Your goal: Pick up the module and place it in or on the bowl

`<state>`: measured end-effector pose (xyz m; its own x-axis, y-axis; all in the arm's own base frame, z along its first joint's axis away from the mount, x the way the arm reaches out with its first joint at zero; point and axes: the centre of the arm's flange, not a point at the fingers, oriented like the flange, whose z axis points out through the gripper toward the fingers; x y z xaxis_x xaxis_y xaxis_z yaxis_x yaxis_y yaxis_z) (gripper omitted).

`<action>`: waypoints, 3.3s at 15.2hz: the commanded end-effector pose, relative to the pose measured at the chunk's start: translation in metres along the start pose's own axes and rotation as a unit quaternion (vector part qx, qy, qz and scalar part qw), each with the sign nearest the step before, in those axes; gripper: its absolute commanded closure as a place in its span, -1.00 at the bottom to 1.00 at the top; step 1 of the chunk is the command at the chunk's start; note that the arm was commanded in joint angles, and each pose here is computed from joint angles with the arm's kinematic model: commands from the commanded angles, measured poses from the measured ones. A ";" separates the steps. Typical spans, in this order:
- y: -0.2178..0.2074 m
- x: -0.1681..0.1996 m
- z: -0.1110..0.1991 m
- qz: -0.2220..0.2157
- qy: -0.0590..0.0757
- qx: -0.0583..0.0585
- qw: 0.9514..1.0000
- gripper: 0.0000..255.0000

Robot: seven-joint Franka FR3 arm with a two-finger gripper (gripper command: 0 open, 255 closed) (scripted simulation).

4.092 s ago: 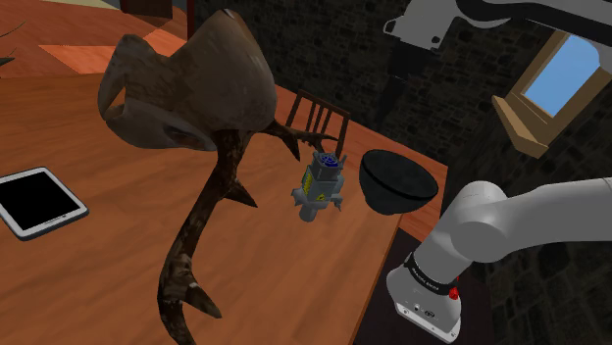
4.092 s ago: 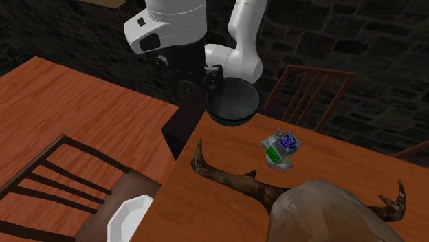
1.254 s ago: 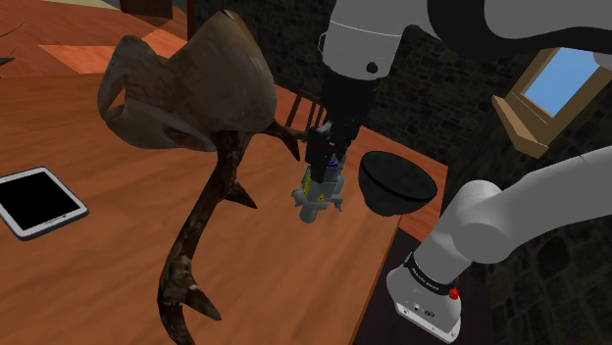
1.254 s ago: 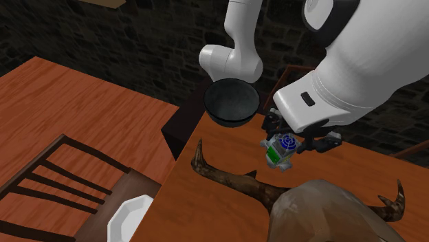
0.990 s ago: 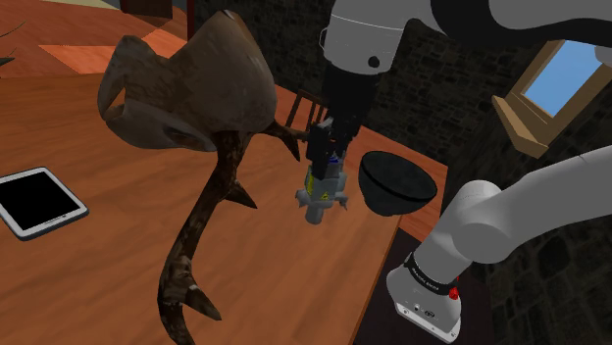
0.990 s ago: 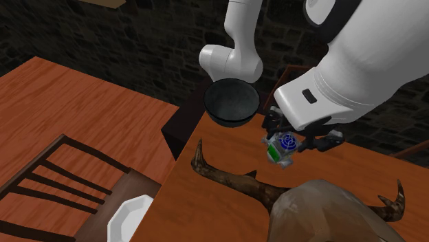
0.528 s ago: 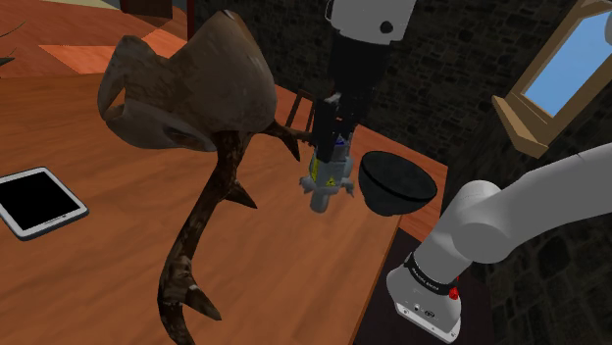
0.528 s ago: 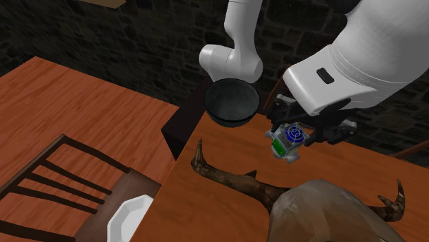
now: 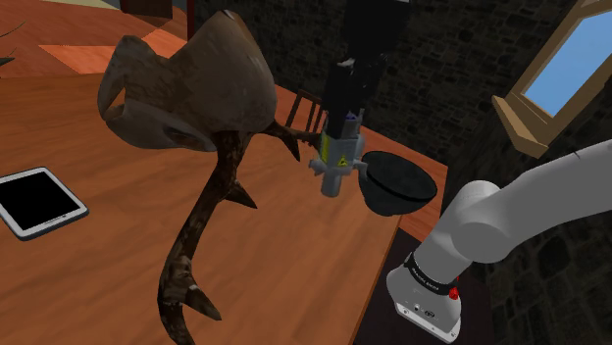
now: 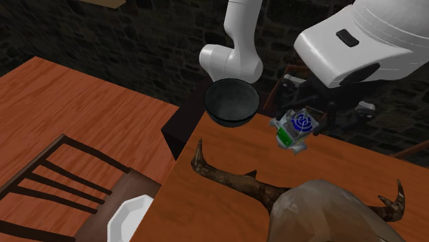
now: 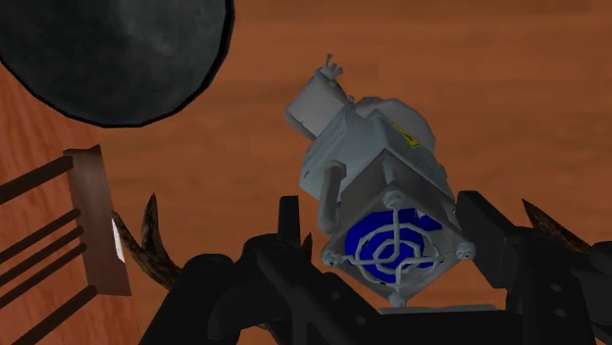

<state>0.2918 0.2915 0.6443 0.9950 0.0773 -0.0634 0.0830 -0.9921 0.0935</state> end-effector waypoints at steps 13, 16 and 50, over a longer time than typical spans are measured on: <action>0.006 -0.004 -0.074 0.000 0.000 0.000 1.000 1.00; 0.007 -0.005 -0.085 0.000 0.000 0.000 1.000 1.00; 0.172 -0.103 -0.014 0.000 0.000 0.000 1.000 1.00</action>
<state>0.2049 0.1156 0.6858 0.9949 0.0773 -0.0641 0.0831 -0.9921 0.0937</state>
